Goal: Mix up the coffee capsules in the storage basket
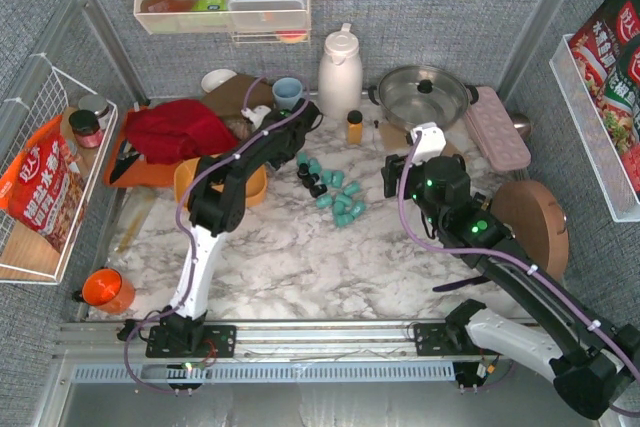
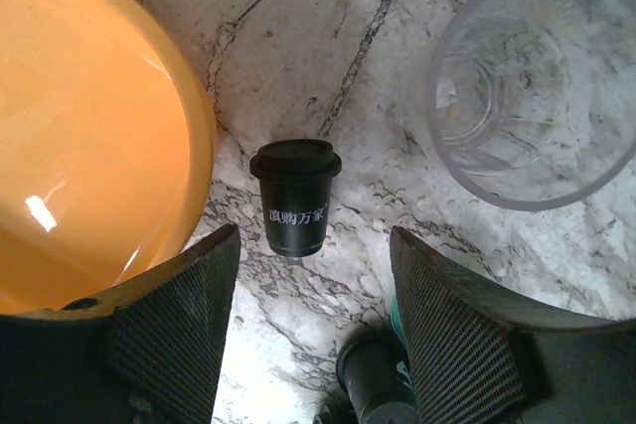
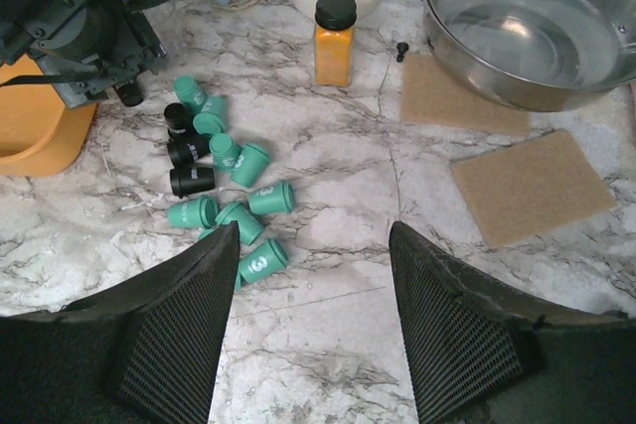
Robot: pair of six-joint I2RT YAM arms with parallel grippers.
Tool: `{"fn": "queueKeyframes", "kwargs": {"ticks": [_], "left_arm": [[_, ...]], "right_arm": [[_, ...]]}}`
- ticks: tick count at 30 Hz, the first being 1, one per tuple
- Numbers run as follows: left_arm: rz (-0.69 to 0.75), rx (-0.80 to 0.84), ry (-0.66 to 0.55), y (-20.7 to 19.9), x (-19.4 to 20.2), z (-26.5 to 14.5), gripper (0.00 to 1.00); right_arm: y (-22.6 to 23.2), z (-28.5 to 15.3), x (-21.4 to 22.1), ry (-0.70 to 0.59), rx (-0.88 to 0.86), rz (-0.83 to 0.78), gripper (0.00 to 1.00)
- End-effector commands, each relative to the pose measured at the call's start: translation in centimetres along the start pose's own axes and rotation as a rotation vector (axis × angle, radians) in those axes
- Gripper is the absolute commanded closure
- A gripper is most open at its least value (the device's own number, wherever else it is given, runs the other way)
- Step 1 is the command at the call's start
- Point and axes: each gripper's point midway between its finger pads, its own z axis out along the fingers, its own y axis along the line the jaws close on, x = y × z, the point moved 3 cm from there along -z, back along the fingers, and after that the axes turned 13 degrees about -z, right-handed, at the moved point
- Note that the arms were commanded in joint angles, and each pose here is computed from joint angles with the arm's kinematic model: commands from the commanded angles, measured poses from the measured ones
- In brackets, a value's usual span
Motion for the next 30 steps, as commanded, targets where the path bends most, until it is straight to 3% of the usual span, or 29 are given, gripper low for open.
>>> {"fn": "queueKeyframes", "kwargs": {"ticks": [1, 16, 30], "left_arm": [[-0.021, -0.015, -0.013, 0.1, 0.3, 0.7, 0.29], [-0.033, -0.066, 0.007, 1.1, 1.0, 3.6, 0.39], [0.006, -0.041, 0.063, 1.1, 2.2, 3.2, 0.52]], "right_arm": [[-0.2, -0.1, -0.1, -0.009, 0.006, -0.002, 0.34], [-0.2, 0.0, 0.0, -0.005, 0.011, -0.012, 0.34], [-0.3, 0.3, 0.2, 0.006, 0.022, -0.023, 0.34]]}}
